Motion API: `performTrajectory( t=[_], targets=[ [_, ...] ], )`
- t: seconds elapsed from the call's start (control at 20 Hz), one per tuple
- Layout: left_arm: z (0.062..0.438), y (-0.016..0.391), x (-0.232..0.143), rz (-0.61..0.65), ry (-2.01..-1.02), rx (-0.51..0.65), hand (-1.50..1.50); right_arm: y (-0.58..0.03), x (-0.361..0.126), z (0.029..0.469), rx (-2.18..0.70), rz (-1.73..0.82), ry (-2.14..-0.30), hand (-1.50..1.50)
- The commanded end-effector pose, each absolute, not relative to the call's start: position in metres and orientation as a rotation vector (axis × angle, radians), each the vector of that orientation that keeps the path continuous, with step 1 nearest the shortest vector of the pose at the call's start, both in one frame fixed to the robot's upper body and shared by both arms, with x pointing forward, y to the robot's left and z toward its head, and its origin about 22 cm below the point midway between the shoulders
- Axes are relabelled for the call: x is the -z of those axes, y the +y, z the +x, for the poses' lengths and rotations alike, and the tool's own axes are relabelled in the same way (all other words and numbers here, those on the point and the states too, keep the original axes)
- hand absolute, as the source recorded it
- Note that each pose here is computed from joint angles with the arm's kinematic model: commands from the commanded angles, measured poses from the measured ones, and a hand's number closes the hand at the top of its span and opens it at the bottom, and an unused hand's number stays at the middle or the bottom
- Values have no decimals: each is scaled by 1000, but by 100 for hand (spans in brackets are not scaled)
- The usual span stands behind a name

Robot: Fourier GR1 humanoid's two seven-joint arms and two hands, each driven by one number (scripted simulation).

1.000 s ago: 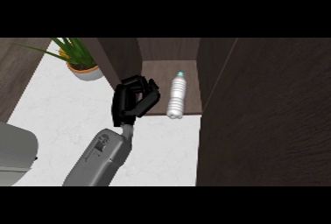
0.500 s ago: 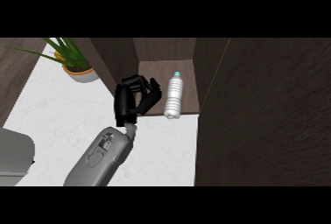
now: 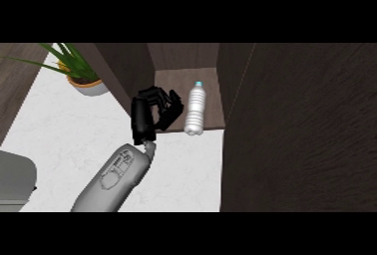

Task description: Pick up the bottled water, place it into the cabinet and close the cabinet

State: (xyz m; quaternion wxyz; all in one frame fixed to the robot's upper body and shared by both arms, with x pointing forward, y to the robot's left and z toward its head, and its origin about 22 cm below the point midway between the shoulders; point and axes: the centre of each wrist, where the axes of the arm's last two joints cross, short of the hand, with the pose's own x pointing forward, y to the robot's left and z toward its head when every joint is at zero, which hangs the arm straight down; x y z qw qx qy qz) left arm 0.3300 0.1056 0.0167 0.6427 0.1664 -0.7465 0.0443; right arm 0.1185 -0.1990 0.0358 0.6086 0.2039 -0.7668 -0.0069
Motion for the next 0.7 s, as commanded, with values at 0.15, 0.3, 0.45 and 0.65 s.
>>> performTrajectory(
  t=[0.15, 0.3, 0.45, 0.65],
  targets=[
    [384, 121, -39, 532, -1708, 69, 150, -203, -39, 122, -6, 488, -1775, -150],
    [390, 140, -41, 611, -1700, 77, 150, -199, -39, 123, 1, 488, -1772, -150],
    [406, 145, -49, 627, -1689, 86, -150, -191, -33, 117, 29, 507, -1771, -150],
    [418, 144, -41, 610, -1659, 137, -150, -197, -29, 119, 31, 467, -1768, -150]
  ],
)
